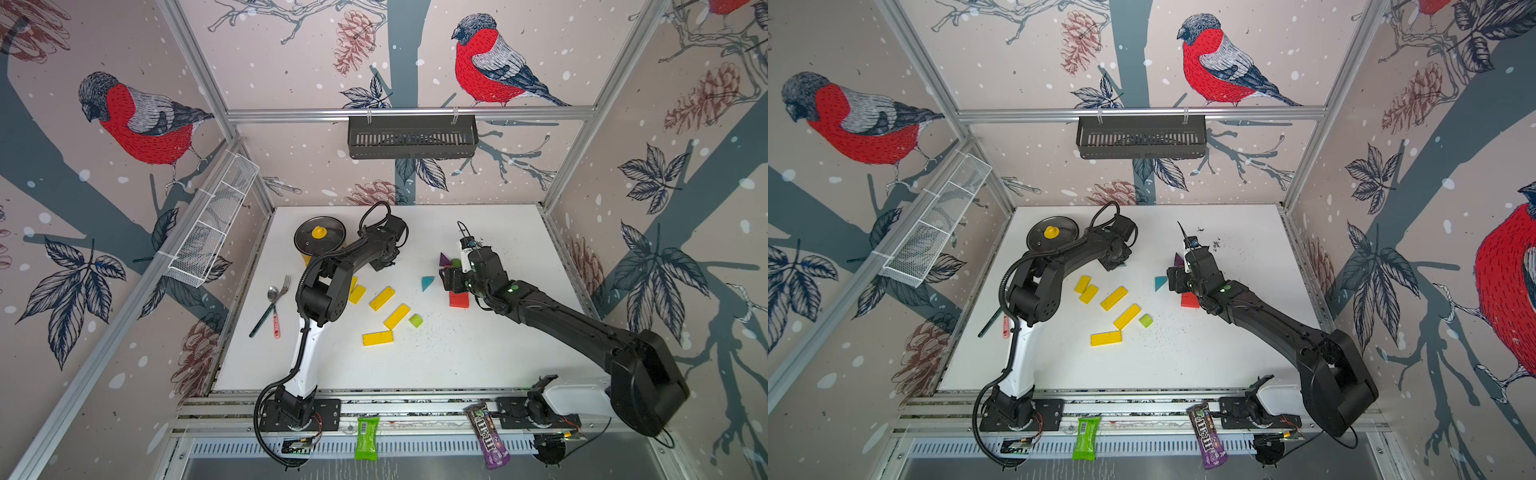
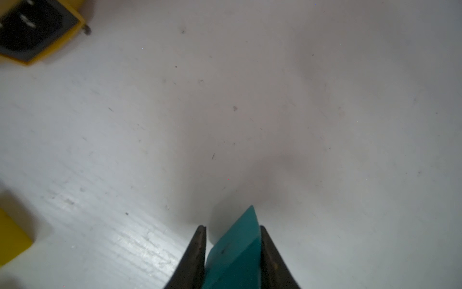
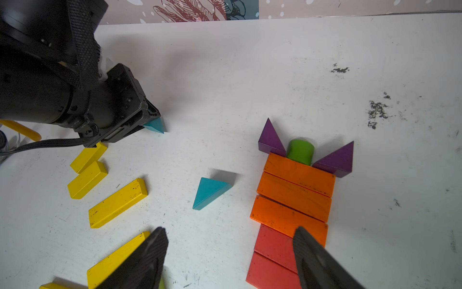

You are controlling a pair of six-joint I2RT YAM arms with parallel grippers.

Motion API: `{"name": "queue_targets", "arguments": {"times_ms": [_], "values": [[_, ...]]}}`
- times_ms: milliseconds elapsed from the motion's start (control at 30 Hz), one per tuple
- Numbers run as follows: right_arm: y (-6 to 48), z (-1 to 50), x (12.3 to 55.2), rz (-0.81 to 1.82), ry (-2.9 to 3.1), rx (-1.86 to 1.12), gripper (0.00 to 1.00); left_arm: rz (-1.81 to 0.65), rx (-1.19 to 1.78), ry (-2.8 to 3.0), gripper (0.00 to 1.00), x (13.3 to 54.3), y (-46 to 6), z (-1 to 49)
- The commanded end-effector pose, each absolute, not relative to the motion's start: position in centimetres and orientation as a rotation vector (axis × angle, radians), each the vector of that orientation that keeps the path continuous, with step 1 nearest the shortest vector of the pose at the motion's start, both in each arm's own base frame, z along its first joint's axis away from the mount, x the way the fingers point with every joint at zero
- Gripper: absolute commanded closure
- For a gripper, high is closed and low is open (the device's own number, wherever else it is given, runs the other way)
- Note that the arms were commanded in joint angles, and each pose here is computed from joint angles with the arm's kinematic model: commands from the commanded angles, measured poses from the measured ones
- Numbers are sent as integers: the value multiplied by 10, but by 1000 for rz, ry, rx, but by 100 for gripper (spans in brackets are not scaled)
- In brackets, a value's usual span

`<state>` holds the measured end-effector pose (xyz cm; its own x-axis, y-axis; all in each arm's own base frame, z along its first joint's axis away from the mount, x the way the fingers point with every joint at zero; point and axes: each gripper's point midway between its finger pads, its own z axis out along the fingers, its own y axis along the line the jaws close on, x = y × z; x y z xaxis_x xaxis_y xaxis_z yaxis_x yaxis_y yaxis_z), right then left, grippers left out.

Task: Assemble a carrot with building blocks
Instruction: Place the building block at the center of the board.

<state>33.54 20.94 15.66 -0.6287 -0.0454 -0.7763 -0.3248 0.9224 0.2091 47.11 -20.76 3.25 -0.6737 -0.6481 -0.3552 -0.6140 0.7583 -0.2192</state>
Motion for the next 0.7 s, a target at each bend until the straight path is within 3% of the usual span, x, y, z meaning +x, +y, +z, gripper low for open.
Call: {"name": "queue_targets", "arguments": {"times_ms": [0,200,567,667], "values": [[212,163,336,446,2204,-250,20,17,-976,2558,82,462,-193,27],[212,164,334,450,2198,-251,19,40,-973,2574,74,462,-193,21],[210,166,334,444,2193,-250,18,-6,-946,2579,47,463,-198,29],[210,166,334,439,2192,-249,18,-35,-935,2573,45,462,-199,35]]}}
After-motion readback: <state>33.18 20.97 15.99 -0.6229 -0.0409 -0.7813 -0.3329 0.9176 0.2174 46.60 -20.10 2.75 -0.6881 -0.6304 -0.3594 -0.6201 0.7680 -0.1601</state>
